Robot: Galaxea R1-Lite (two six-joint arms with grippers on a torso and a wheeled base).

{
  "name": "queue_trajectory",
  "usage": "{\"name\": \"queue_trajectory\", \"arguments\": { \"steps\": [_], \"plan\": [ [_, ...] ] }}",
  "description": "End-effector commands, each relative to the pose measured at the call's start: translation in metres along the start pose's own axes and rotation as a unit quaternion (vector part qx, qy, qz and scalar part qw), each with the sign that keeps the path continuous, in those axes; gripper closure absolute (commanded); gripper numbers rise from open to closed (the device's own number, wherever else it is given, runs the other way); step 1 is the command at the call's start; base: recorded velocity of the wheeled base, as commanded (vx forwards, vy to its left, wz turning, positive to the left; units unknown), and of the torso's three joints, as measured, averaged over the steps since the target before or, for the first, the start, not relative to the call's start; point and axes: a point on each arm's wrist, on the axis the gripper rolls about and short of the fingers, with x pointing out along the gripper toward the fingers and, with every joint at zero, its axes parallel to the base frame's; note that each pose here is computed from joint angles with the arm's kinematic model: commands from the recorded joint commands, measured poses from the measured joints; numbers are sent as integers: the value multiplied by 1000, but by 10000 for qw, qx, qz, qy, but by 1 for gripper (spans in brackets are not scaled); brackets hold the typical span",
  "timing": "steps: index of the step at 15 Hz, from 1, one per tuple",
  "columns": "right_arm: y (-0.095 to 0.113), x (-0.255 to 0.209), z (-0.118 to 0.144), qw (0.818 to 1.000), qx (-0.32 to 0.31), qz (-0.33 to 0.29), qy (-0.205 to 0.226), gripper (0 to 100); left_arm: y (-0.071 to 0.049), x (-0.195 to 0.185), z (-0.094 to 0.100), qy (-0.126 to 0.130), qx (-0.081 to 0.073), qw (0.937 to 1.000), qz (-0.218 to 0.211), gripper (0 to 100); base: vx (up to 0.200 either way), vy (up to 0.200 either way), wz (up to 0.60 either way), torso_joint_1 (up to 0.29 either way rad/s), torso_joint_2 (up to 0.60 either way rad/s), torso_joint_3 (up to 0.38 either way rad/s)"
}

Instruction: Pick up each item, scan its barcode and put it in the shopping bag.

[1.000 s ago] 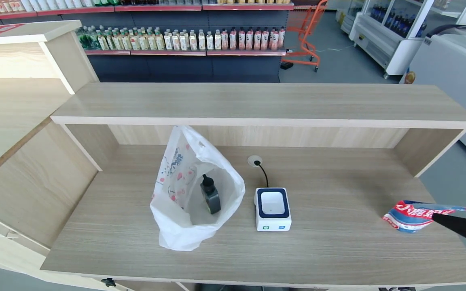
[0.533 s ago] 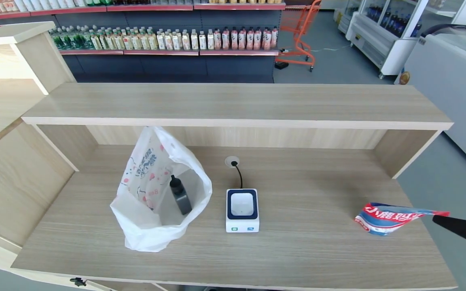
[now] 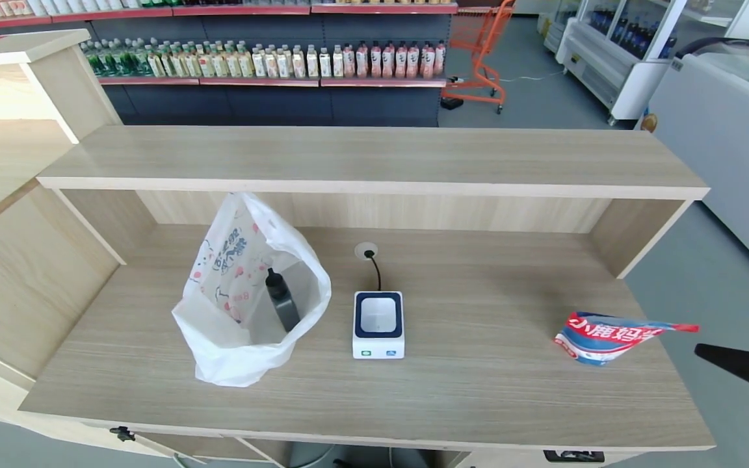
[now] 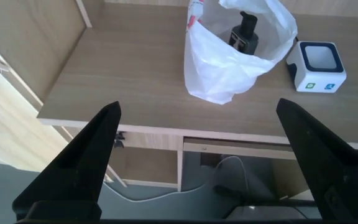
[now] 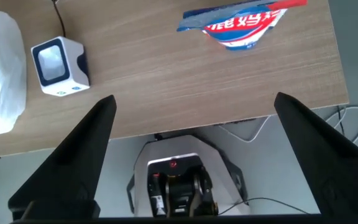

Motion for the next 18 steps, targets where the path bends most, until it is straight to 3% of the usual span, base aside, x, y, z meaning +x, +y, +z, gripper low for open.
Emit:
{"name": "queue_trajectory", "arguments": {
  "steps": [1, 6, 9, 13, 14, 17, 18],
  "plan": [
    [0, 1, 1, 10000, 3, -2, -6, 0, 0, 0, 0, -2, 14, 10000, -1, 0, 0, 0, 0, 0, 0, 0],
    [0, 1, 1, 10000, 7, -10, -1, 0, 0, 0, 0, -2, 68, 10000, 6, 0, 0, -160, 0, 1, 2, 2],
    [-1, 2, 4, 9995, 312, -98, -25, 0, 0, 0, 0, -2, 68, 10000, 6, 0, 0, -200, 0, -1, -1, 1],
    [4, 12, 37, 9871, 1573, -300, -29, 0, 0, 0, 0, -2, 53, 10000, -1, 0, 0, -100, 0, 4, 1, 2],
    [11, 20, 54, 9735, 2277, -213, -19, 0, 0, 0, 0, -2, 53, 10000, -1, 0, 0, 0, 0, 0, 0, 0],
    [16, 48, 59, 9456, 3198, -439, 412, 0, 0, 0, 0, -2, 53, 10000, -1, 0, 0, 0, 0, 0, 0, 0],
    [14, 60, 55, 9431, 3201, -758, 480, 0, 0, 0, 0, -2, 53, 10000, -1, 0, 0, 0, 0, 0, 0, 0]
  ]
}}
